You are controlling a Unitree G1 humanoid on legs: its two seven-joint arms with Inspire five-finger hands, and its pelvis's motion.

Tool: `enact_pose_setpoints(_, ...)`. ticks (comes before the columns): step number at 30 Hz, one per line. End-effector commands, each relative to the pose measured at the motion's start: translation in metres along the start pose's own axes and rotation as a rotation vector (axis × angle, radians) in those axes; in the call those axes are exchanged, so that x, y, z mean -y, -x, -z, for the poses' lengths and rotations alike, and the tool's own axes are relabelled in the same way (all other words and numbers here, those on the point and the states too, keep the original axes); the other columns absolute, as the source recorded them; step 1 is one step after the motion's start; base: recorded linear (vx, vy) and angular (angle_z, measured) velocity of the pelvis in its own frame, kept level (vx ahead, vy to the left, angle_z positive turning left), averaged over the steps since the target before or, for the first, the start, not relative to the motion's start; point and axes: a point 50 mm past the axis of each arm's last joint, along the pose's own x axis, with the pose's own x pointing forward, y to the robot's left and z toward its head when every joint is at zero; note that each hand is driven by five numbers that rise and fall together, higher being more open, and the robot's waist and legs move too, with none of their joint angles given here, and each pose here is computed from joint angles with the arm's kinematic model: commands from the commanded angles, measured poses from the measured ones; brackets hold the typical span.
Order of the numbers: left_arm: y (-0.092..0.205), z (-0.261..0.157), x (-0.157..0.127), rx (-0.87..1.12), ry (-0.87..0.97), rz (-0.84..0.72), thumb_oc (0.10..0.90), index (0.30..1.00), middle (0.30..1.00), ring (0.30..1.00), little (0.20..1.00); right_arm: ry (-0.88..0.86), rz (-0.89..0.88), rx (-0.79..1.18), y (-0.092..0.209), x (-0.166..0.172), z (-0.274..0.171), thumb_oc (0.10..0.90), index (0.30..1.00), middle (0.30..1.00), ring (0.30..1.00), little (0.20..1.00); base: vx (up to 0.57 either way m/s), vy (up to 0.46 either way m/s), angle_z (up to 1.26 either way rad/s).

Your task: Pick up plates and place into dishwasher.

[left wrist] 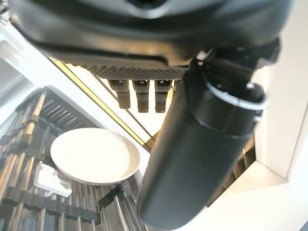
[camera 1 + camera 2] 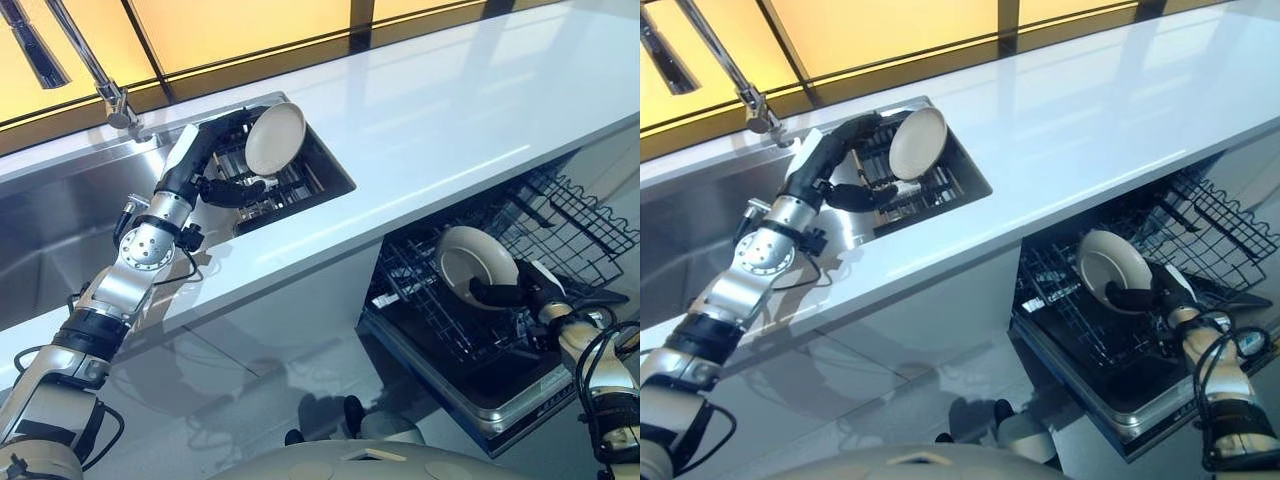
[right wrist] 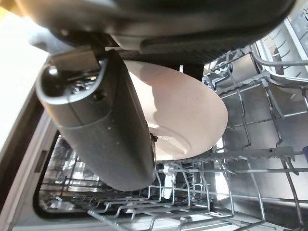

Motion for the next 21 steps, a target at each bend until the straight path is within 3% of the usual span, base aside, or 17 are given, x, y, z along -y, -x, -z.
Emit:
enact_pose_setpoints(1,-0.037,-0.072,-0.023,0.298,0.04,-0.119,0.8,0.9,0.9,0.9,0.9,0.009,-0.015,0.103,-0.012,0.003,-0.031,0.1,0.3,0.3,0.3,0.2,0.0,0.0,0.0)
enact_pose_setpoints(11,-0.042,-0.08,-0.018,0.315,0.058,-0.102,0.8,0.9,0.9,0.9,0.9,0.064,-0.093,0.002,-0.022,-0.015,-0.019,0.1,0.3,0.3,0.3,0.2,0.0,-0.001,0.03)
enact_pose_setpoints(21,-0.041,-0.081,-0.014,0.314,0.052,-0.097,0.8,0.9,0.9,0.9,0.9,0.347,-0.001,-0.082,-0.025,-0.019,-0.011,0.1,0.3,0.3,0.3,0.2,0.0,0.006,0.04)
